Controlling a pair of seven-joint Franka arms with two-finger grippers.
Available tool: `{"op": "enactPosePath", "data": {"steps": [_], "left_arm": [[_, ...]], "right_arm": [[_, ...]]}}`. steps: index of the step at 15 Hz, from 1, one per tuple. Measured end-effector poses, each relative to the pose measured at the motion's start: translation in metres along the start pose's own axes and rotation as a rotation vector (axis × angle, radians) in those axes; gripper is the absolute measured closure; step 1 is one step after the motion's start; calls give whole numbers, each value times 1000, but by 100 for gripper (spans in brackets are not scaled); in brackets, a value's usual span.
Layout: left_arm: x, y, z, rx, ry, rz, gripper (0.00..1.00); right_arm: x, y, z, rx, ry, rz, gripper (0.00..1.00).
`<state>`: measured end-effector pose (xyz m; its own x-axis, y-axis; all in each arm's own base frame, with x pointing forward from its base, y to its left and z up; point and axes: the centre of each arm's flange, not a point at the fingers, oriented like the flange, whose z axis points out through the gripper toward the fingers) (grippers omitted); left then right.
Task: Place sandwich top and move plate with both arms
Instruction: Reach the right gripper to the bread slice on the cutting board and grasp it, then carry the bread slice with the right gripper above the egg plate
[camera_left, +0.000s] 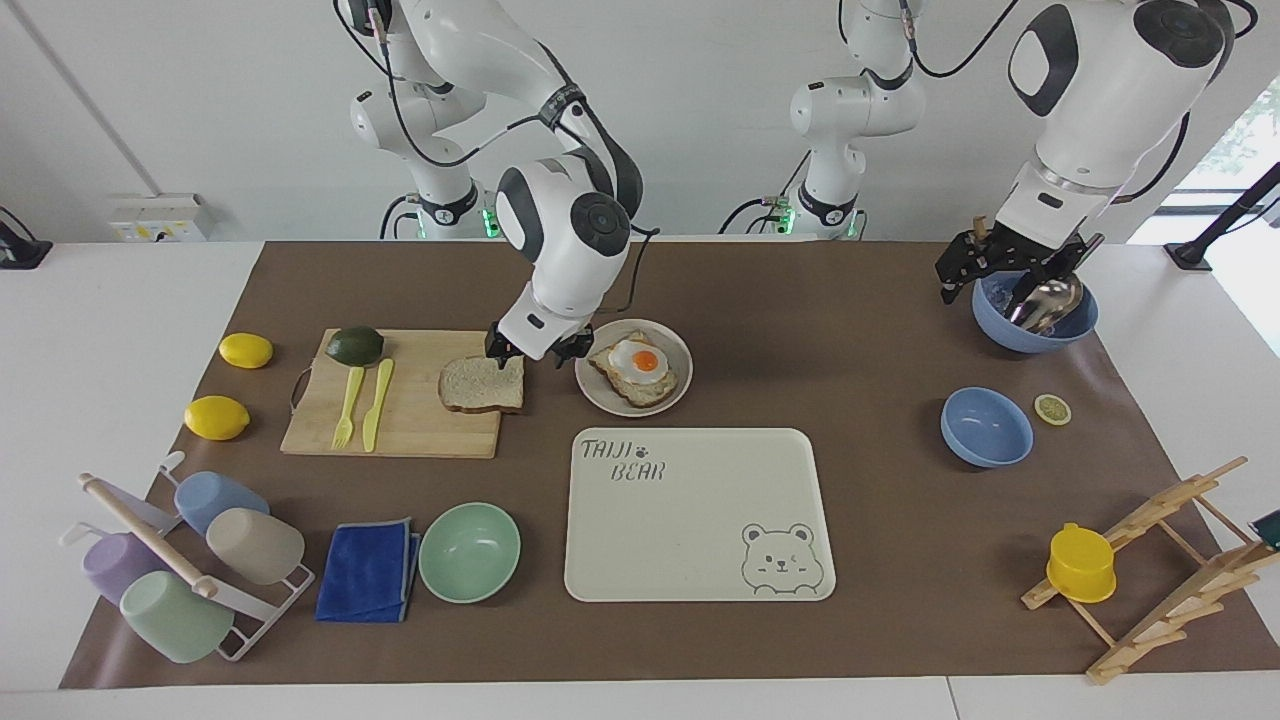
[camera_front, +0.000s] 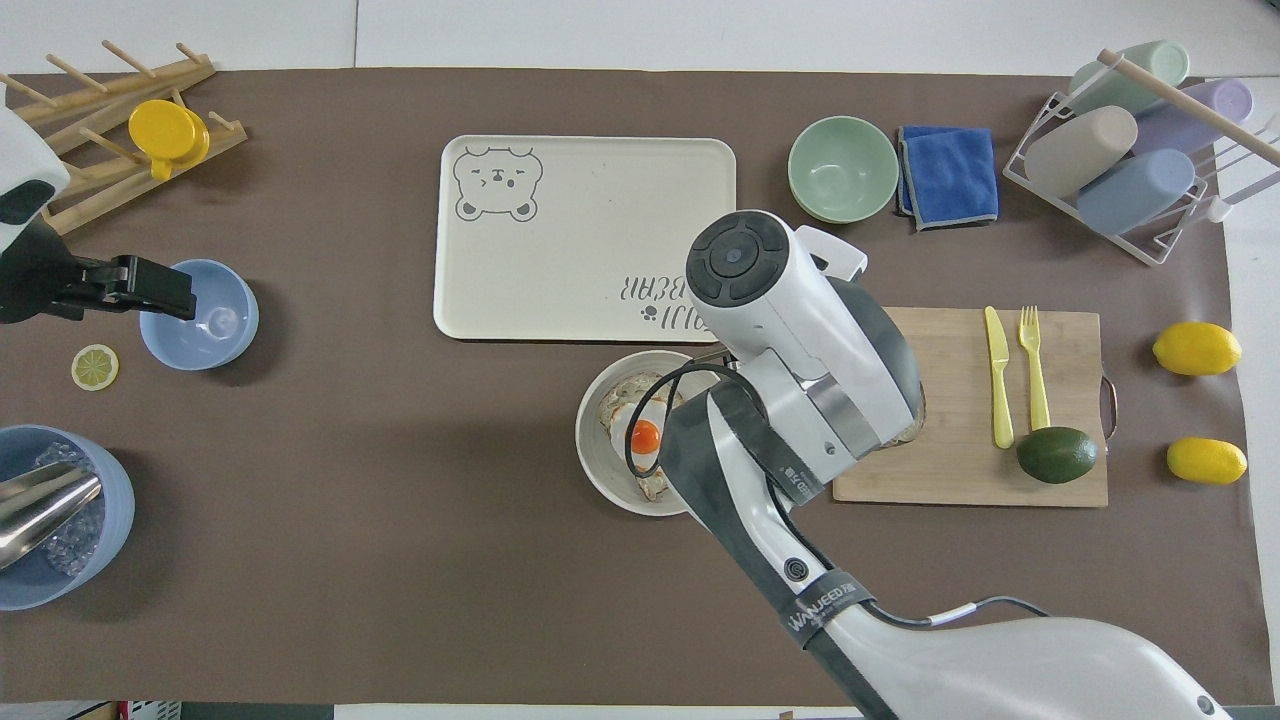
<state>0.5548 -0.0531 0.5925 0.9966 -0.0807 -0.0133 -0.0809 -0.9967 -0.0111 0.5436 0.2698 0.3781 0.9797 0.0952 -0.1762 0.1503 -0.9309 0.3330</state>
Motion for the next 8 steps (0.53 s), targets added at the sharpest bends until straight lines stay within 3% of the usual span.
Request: {"op": "enactPosePath", "data": {"steps": [8], "left_arm": [[0,0,0,0,0,0,0]], "right_arm": [[-6,3,81,-5,-58,50,19]]}}
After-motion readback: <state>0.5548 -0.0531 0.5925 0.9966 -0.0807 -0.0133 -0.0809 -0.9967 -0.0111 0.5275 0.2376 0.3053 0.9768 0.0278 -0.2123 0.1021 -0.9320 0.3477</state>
